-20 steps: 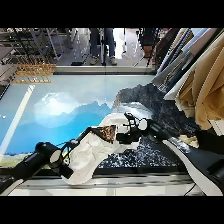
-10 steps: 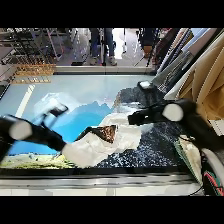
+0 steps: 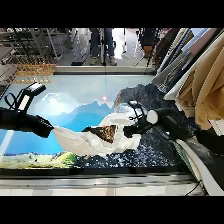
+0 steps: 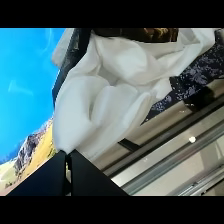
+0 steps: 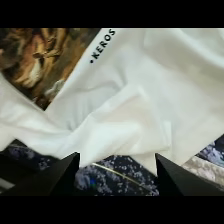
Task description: Fold the clothes and pants, and hang the long-sleeved shirts on hangers.
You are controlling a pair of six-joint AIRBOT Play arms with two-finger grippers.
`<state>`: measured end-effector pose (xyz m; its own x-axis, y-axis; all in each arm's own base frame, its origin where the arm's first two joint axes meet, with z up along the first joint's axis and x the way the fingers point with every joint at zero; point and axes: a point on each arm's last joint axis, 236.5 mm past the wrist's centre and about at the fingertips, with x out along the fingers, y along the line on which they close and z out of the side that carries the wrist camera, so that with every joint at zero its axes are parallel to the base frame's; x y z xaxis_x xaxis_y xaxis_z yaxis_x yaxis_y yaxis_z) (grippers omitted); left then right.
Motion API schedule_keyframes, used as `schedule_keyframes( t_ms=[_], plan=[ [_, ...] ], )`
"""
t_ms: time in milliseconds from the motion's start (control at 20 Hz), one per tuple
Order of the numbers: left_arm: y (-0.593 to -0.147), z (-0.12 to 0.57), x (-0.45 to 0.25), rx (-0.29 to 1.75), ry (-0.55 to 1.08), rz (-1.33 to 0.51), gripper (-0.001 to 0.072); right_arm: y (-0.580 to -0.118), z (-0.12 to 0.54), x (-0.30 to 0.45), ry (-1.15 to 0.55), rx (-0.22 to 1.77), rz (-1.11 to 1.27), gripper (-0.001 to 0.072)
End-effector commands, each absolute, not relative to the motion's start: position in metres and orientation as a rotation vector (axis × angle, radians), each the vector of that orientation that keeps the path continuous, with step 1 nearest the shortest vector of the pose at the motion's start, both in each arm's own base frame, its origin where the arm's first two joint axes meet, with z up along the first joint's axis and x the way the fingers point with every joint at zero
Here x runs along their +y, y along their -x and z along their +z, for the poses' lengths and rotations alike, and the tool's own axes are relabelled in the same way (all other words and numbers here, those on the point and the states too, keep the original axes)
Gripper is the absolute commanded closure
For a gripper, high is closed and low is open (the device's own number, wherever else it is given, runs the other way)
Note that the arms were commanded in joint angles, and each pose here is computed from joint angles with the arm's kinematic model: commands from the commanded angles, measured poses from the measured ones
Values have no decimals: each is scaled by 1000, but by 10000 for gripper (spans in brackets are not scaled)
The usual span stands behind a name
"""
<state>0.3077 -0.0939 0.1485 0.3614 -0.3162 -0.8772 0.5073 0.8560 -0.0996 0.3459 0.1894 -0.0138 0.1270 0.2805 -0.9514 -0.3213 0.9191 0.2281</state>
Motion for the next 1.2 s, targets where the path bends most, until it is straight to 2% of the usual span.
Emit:
schedule_keyframes(
  t_ms=[0,200,300,350,400,450,600,700,800,950,1150],
  plan=[
    [-307,150,-99,1077,-181,-564,702,-366,-76,180,93,1437,459,147],
    [-307,150,-99,1078,-182,-562,701,-373,-94,188,188,1414,635,151],
    [-307,150,-99,1078,-182,-563,702,-368,-104,198,179,1429,696,157],
    [-307,150,-99,1078,-182,-563,702,-363,-108,202,166,1447,723,264],
    [-307,150,-99,1078,-182,-563,701,-358,-109,206,163,1456,756,424],
    [-307,150,-99,1077,-182,-563,702,-357,-107,206,171,1452,769,701],
    [-309,157,-90,1065,-172,-537,702,-365,-56,190,285,1351,749,699],
    [-313,179,-74,1030,-146,-498,702,-376,28,172,374,1166,677,700],
    [-318,223,-66,916,-107,-504,702,-375,142,153,395,881,569,700],
    [-321,307,-61,669,-37,-532,702,-315,301,128,339,472,486,701],
    [-294,425,-68,321,26,-590,702,-200,452,89,241,-12,413,701]
  ],
)
